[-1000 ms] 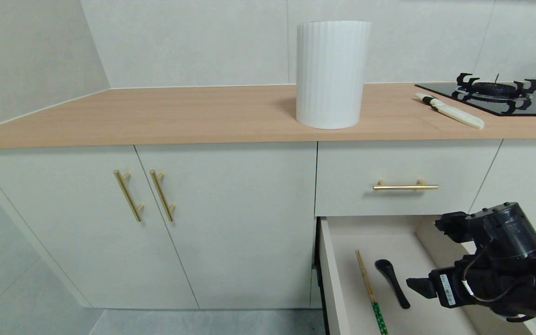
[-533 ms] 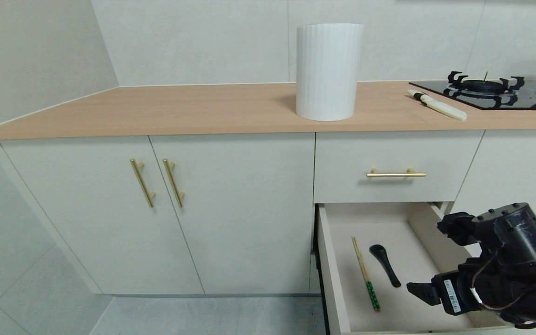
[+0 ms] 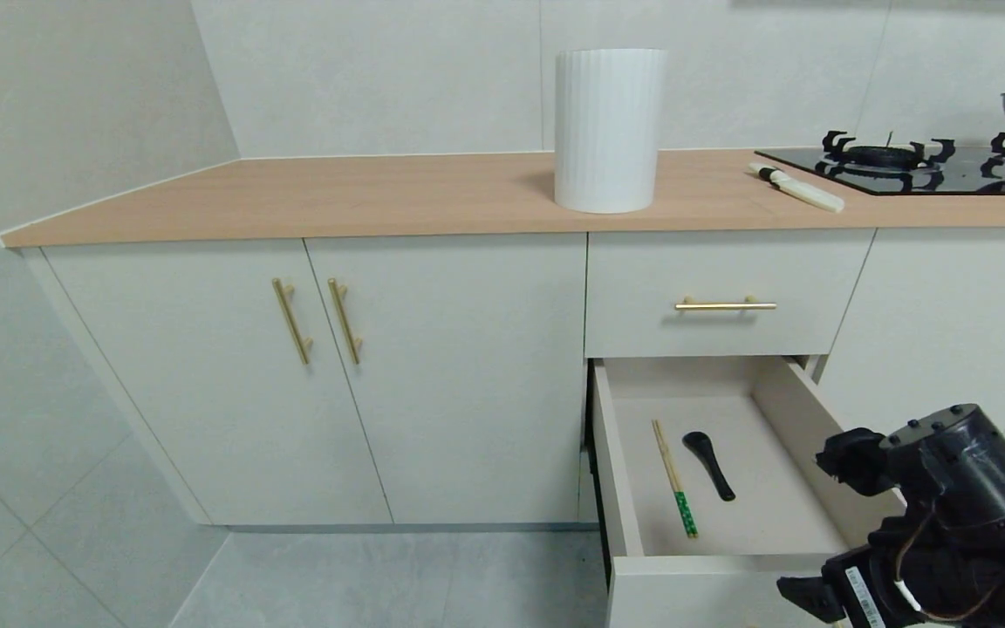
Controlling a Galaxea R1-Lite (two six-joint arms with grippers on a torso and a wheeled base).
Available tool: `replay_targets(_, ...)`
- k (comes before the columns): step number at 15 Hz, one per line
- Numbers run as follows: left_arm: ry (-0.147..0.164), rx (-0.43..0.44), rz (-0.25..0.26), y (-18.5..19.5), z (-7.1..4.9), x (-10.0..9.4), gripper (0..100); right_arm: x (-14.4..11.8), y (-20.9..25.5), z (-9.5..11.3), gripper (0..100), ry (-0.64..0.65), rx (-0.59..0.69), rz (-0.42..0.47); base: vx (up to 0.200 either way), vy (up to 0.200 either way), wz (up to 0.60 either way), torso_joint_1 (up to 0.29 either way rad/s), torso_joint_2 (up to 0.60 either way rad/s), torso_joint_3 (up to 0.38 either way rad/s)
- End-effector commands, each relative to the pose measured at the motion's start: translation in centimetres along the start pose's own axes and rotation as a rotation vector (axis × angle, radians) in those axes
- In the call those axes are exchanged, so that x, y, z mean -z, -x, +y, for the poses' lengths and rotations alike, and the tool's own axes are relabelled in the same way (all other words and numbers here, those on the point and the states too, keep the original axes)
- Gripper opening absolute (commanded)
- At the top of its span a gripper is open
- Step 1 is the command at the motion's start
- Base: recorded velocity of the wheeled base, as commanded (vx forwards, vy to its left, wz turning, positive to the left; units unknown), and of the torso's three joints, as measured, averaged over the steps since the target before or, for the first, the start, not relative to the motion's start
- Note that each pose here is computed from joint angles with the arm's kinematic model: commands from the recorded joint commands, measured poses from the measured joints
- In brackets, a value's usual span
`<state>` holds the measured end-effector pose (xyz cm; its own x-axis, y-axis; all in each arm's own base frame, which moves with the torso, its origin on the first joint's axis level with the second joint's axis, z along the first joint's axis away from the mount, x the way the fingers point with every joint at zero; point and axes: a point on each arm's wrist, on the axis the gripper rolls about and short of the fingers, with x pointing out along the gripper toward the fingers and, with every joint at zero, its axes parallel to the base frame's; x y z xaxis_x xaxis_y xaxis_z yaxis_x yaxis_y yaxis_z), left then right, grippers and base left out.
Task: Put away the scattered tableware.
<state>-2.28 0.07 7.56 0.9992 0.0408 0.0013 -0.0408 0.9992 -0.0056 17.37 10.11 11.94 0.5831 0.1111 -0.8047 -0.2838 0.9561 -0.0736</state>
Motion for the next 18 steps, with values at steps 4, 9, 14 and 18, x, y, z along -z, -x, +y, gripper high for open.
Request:
replay_targets(4, 0.001, -0.001, 0.001, 0.0, 0.0, 0.0, 100, 1.3, 0.2, 1.0, 100, 0.101, -0.022, 0.099, 0.000, 0.000, 0.00, 0.000, 0.00, 0.000)
replay_targets(9, 0.001, -0.001, 0.001, 0.0, 0.0, 0.0, 100, 0.9, -1.7, 1.5, 100, 0.090, -0.001, 0.159, 0.000, 0.000, 0.00, 0.000, 0.00, 0.000)
replay_targets(14, 0.001, -0.001, 0.001, 0.0, 0.0, 0.0, 100, -0.6, -2.8, 1.8, 100, -0.053, 0.020, 0.157, 0.000, 0.000, 0.00, 0.000, 0.00, 0.000)
replay_targets(18, 0.001, -0.001, 0.001, 0.0, 0.0, 0.0, 100, -0.9, -3.6, 1.9, 100, -0.082, 0.032, 0.173, 0.000, 0.000, 0.00, 0.000, 0.00, 0.000)
